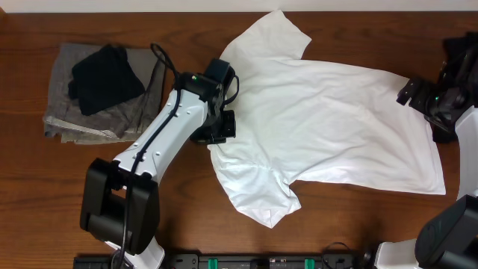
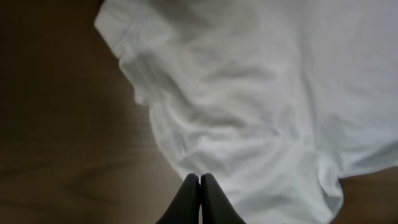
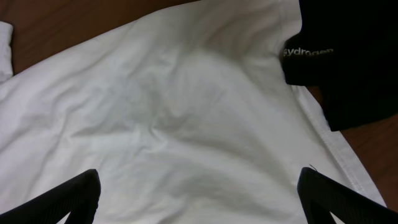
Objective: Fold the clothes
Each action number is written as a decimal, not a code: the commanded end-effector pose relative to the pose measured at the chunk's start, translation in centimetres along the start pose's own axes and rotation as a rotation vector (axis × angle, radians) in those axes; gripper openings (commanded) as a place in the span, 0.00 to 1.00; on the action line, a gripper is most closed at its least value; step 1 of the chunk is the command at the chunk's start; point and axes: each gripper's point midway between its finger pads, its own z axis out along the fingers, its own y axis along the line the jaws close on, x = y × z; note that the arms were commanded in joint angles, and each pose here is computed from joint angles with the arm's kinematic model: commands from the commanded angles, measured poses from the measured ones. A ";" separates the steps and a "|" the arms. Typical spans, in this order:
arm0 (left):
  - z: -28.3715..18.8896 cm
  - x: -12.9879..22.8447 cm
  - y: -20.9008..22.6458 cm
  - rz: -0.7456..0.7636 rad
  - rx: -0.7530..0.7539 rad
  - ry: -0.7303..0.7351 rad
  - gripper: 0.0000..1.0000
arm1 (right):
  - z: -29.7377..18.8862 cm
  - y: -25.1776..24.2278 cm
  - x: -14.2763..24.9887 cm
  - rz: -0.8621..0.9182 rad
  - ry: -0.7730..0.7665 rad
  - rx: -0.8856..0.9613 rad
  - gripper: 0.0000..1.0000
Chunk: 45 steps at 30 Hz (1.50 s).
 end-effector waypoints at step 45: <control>4.6 -2.7 3.1 -0.154 0.133 -0.083 0.06 | -0.2 0.4 -0.3 -0.015 -0.009 -0.006 0.99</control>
